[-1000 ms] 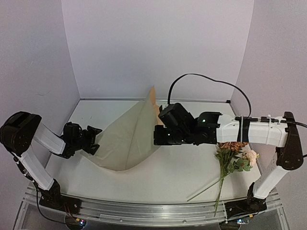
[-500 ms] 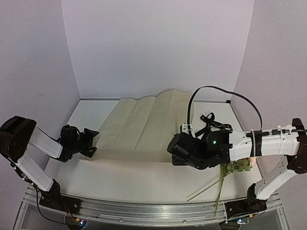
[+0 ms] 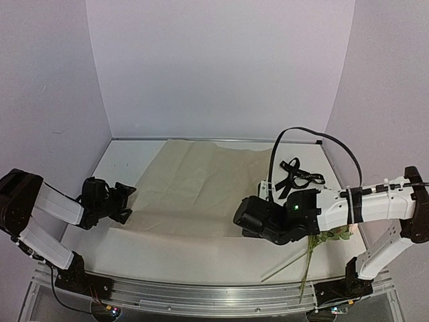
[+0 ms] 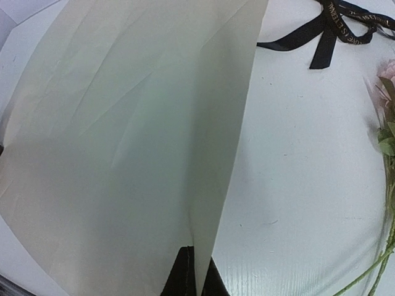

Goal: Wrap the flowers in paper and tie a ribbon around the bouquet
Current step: Unfold the folded wrapping paper at the center of the board, then adjust the flattened wrapping paper at the center of the board.

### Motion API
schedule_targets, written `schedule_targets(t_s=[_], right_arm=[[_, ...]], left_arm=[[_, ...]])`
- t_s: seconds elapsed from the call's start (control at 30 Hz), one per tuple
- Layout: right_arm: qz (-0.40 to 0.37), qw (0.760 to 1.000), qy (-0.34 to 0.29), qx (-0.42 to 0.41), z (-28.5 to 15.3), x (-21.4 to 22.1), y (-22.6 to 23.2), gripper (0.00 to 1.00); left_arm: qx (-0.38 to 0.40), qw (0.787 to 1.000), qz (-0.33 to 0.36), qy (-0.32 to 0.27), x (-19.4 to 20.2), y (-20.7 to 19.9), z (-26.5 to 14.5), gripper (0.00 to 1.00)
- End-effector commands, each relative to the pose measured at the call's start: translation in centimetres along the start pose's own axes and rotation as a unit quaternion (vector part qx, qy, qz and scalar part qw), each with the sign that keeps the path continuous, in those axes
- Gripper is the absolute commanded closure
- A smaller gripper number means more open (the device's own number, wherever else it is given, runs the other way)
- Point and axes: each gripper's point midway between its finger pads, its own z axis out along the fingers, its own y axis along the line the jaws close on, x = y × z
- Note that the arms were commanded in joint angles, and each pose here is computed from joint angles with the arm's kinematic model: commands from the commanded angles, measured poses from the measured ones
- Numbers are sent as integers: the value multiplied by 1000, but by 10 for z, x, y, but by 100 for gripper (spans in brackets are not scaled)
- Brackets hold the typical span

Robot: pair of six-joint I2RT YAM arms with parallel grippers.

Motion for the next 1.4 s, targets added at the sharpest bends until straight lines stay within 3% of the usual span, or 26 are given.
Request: schedule_targets(t_s=[0.0,0.23,0.5,0.67,0.97,1.1,1.37], right_arm=[[3,999,1,41,9,10,-16,100],[36,998,30,31,23,26,4,100],[78,996,34,-38,25,24,40,99],[75,996,33,-44,23,23,37,81],[55,997,30,-38,14,20,-10,25],[29,996,64,-50,22,30,-14,18],[55,984,139,-96,48,63,-36,18]], left_arm=[[-113,993,16,-19,-5,58,-7,8],[-101,993,61,-20,-13,26,3,8],[-82,991,109,-10,-20,-13,19,8],[-63,988,144,0,-20,-35,24,8],[-25,976,216,19,-14,-76,14,8],[-17,971,238,36,2,-81,0,8],[-12,966,248,74,53,-65,-28,8]])
